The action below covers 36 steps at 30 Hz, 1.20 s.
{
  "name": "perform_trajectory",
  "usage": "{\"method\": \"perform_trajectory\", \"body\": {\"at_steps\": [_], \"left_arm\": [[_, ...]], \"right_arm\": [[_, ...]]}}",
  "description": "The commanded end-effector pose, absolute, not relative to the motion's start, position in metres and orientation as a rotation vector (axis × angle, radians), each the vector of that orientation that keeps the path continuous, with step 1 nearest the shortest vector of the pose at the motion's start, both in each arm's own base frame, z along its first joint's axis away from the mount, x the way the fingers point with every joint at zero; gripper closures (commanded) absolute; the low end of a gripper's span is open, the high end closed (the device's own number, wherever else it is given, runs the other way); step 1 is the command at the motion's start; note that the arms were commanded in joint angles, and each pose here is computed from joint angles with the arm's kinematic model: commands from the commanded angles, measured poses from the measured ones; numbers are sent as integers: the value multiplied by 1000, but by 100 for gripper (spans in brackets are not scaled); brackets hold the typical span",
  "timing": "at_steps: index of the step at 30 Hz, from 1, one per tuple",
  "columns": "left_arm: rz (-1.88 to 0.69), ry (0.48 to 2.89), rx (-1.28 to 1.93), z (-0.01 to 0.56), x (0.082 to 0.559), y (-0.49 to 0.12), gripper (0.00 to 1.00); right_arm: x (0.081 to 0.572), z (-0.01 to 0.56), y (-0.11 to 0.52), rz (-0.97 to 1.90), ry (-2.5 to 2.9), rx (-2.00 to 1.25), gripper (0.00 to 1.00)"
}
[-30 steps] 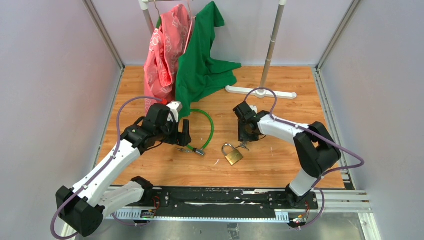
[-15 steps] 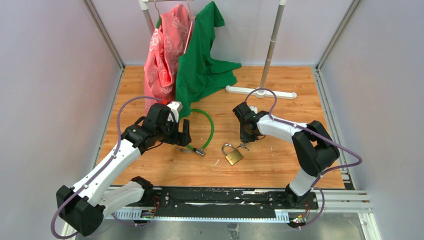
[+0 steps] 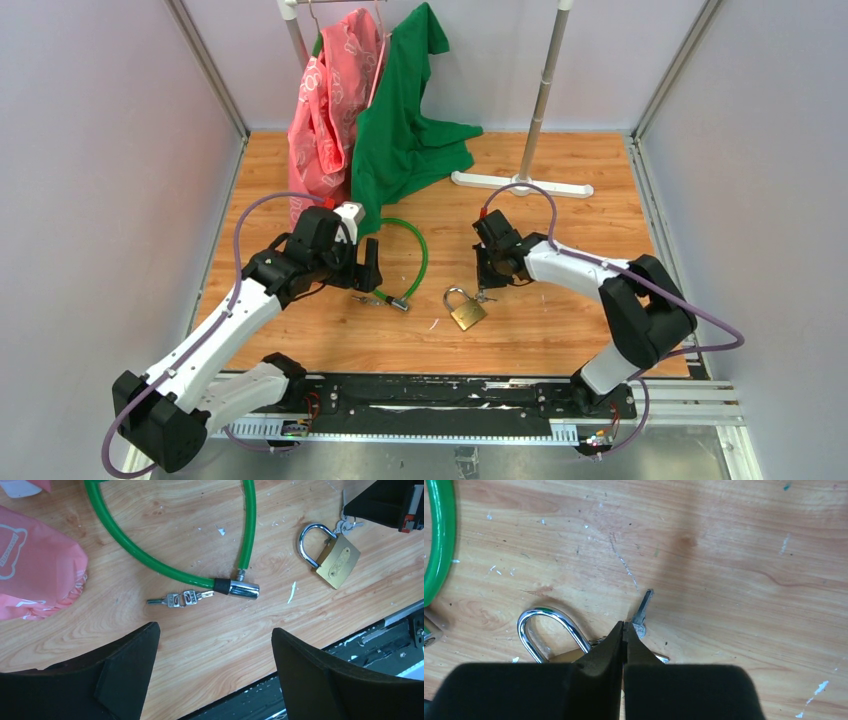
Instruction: Unlock with the key
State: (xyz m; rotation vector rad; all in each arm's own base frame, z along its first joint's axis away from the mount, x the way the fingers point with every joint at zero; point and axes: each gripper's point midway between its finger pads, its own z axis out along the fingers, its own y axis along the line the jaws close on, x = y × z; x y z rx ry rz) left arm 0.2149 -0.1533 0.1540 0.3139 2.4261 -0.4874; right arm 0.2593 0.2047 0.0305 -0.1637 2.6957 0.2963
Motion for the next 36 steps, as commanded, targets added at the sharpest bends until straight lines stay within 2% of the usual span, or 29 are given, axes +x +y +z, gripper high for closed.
{"method": "perform_trajectory", "body": {"at_steps": [1, 9, 11, 14, 21, 27, 33, 36], "left_arm": [[-517, 2379, 327, 170, 220, -160, 13], [-557, 2377, 340, 171, 223, -175, 15], [-557, 2376, 350, 171, 223, -178, 15], [-540, 2379, 364, 169, 225, -179, 15], [-502, 2390, 379, 161, 223, -175, 15], [-494, 2375, 385, 163, 223, -173, 15], [-487, 2376, 388, 163, 221, -171, 15], [-485, 2374, 386, 163, 222, -171, 15]], "right_arm": [[248, 35, 215, 394, 2677, -270, 100], [244, 41, 206, 349, 2676, -270, 100], [240, 40, 199, 294, 2716, -260, 93], [235, 41, 199, 273, 2757, -246, 75], [233, 41, 203, 244, 2779, -194, 61], [233, 26, 196, 124, 2825, -182, 62], [231, 15, 190, 65, 2854, -166, 71], [230, 9, 193, 80, 2859, -184, 79]]}}
